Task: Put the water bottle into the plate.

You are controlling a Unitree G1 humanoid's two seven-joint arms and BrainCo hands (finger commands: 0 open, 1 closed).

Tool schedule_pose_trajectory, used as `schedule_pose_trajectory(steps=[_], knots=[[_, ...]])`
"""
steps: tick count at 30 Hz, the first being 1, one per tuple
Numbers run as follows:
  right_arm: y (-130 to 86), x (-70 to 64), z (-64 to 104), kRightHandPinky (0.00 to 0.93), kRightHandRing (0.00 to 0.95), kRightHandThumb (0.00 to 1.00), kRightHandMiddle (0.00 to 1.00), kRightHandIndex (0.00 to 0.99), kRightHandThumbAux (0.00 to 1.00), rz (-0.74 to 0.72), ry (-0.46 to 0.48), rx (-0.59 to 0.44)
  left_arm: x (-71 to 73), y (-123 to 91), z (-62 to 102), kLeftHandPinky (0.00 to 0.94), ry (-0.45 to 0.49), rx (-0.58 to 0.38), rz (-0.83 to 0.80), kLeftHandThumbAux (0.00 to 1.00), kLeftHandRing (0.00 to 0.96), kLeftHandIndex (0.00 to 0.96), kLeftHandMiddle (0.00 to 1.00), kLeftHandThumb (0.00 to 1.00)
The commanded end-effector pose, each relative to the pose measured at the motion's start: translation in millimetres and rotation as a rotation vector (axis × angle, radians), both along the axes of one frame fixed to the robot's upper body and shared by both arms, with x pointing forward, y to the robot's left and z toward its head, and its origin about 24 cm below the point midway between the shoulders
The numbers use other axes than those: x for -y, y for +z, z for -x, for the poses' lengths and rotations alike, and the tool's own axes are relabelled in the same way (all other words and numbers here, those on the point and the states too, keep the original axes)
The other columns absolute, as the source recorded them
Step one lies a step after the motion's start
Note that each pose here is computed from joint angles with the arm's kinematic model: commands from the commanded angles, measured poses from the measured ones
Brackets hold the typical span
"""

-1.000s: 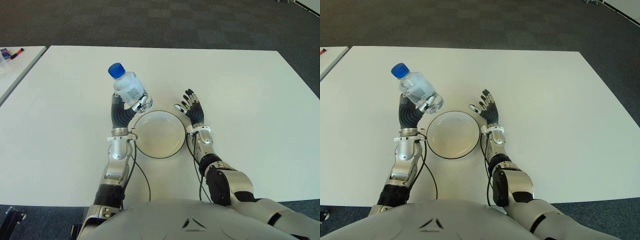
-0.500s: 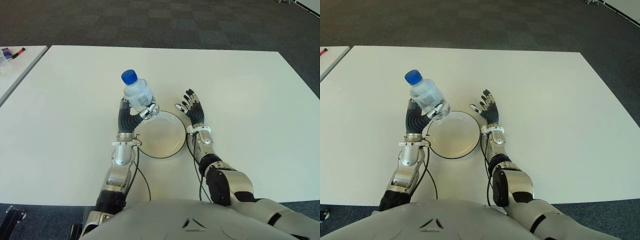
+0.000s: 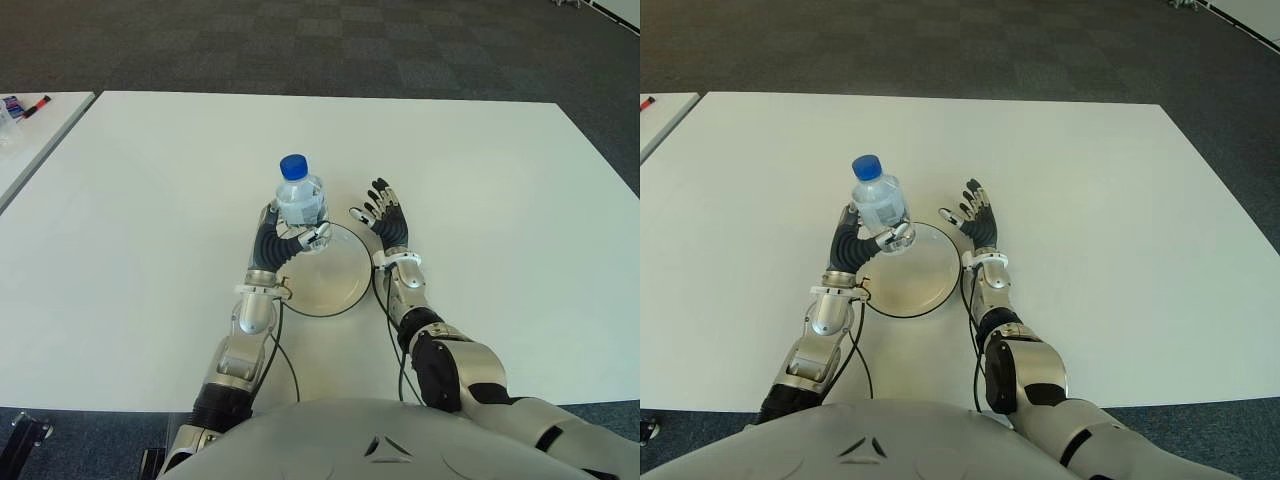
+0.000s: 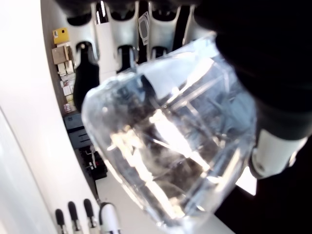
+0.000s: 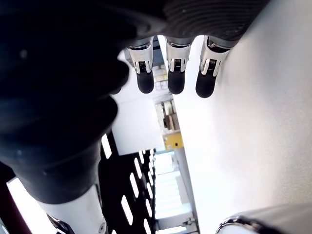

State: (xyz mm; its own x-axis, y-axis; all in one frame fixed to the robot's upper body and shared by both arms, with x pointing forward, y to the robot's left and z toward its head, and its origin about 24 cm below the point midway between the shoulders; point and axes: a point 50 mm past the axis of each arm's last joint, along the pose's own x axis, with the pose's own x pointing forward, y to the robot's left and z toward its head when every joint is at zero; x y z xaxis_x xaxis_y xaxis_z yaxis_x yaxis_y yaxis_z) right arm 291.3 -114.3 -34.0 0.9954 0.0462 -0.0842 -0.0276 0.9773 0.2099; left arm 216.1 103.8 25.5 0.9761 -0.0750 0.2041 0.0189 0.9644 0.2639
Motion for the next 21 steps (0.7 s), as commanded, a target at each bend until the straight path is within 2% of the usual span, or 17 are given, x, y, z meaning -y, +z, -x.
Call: schedule_pose_trajectory(steps=[1, 9, 21], knots=[[-29, -1.2, 22.8, 0.125, 0.072, 0.107, 0.076, 0.072, 0.896, -0.019, -0.005, -0.163, 1.4, -6, -3.6, 0.871, 0.001, -0.005, -0.06, 0.665, 0.875, 0.405, 0.543, 0.856], [-29, -1.7, 22.6, 0.123, 0.073, 0.114, 0.075, 0.073, 0.896, -0.025, -0.008, -0.162, -0.4, -15, -6.4, 0.872, 0.002, -0.012, -0.12, 0.665, 0.876, 0.405, 0.543, 0.856], [-29, -2.6, 22.8, 0.129, 0.075, 0.122, 0.078, 0.075, 0.894, -0.016, -0.014, -0.163, -3.2, -35, -9.5, 0.868, -0.013, -0.083, -0.19, 0.665, 0.875, 0.405, 0.543, 0.856]])
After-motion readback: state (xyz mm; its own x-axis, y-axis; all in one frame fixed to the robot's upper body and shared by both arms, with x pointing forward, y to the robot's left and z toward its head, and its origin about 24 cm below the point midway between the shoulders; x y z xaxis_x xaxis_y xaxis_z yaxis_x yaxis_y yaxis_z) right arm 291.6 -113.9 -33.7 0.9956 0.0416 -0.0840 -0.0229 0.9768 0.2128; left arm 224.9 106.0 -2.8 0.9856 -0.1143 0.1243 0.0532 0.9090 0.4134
